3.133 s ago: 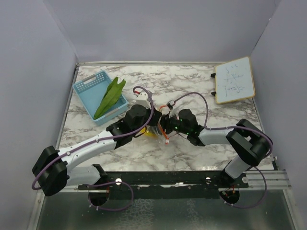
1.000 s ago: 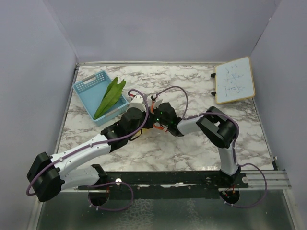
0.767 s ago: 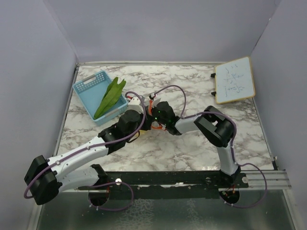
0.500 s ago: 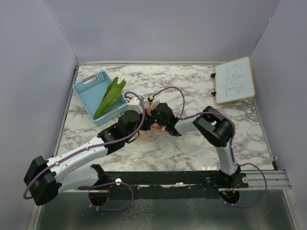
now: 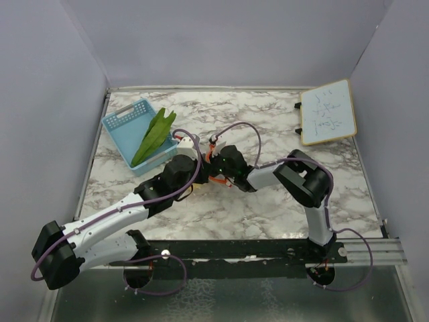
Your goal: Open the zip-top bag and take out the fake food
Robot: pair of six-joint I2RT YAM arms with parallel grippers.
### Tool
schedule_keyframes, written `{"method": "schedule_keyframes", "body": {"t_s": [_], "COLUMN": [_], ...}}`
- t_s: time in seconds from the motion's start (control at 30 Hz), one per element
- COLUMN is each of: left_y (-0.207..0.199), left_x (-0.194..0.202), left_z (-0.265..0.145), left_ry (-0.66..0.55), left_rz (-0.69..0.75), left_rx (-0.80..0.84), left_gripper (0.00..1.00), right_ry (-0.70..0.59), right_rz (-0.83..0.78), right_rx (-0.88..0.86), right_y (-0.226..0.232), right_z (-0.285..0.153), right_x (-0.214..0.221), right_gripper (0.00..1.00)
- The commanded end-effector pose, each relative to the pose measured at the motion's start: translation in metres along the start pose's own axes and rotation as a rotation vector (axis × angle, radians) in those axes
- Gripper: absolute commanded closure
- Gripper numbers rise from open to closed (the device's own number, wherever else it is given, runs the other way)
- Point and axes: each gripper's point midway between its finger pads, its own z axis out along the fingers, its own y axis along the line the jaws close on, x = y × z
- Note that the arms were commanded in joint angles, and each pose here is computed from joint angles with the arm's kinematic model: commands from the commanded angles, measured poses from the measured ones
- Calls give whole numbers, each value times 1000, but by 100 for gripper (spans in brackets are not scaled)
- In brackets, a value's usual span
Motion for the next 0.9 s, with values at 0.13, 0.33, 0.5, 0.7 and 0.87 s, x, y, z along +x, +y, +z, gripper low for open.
{"method": "schedule_keyframes", "body": {"t_s": [0.13, 0.33, 0.5, 0.7, 0.87], "left_y": [-3, 1, 8, 7, 8], "left_x": [-8, -4, -1, 6, 8], "left_z": [3, 9, 8, 14, 15], "left_ry": [-35, -35, -40, -25, -16], "left_rz": [-14, -18, -16, -15, -9], "left_rx": [-2, -19, -36, -23, -31], "left_gripper": [100, 100, 100, 100, 100], "right_ry": [14, -49, -139, -176, -231], "right_rz": [-22, -12, -25, -67, -52], "right_rx": [91, 133, 129, 41, 2], "right_y": [-2, 1, 12, 39, 51], "right_z": [-57, -95, -132, -145, -160], "right_x": [-24, -50, -85, -118, -135], "right_gripper": [46, 46, 46, 46, 46]}}
